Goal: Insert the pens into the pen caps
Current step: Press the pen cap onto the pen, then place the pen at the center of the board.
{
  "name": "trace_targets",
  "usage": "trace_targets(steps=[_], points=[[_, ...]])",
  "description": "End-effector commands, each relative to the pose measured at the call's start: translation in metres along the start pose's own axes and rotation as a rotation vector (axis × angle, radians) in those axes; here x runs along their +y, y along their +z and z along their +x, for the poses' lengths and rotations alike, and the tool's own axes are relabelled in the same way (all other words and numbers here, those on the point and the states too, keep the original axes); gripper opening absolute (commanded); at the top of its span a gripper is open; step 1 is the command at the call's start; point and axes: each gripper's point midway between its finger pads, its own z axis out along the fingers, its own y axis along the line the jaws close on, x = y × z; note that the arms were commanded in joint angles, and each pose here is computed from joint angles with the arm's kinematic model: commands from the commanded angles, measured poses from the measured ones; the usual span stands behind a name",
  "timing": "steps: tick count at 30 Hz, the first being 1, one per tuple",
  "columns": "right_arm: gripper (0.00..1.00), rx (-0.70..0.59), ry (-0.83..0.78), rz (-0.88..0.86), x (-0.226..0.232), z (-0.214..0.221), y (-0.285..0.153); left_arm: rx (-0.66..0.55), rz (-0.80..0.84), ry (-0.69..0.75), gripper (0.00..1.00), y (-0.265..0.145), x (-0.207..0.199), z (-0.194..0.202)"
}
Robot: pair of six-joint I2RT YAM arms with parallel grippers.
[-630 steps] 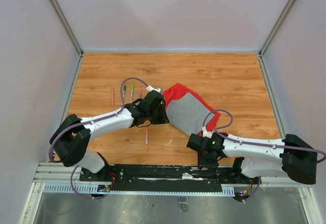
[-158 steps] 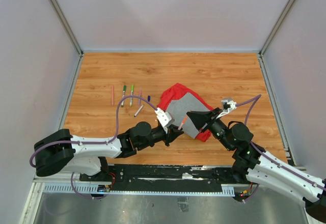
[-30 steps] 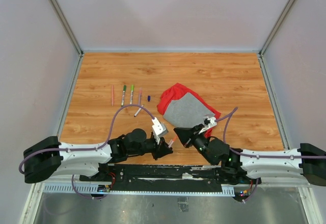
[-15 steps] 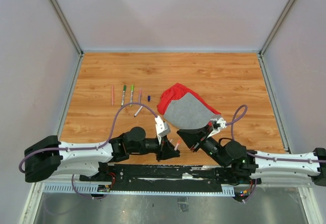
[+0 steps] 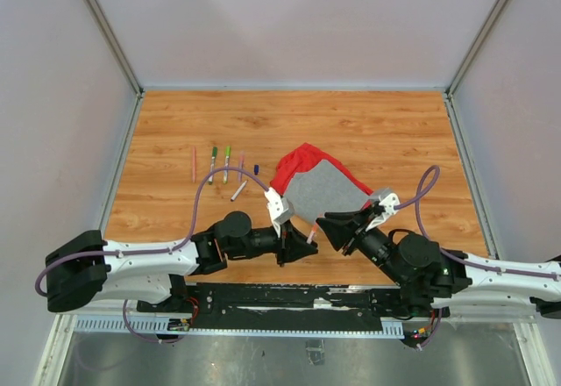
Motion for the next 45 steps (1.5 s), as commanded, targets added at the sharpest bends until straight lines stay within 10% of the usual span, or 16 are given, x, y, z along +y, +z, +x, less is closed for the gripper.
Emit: trace_targets(steps=[1, 25, 45], points=[[0.37, -0.001, -0.087, 0.034, -0.011, -0.016, -0.01, -0.083, -0.083, 0.007, 0.0, 0.001, 0.016, -0.02], [0.78, 0.249, -0.237, 0.445, -0.096, 0.017, -0.046, 0.209, -0.933, -0.124, 0.0, -0.078, 0.165, -0.026], [0.85, 0.636, -0.032, 0.15, -0.086, 0.105, -0.027, 0.467, -1.408, -0.3, 0.0, -0.242, 0.335, -0.046]])
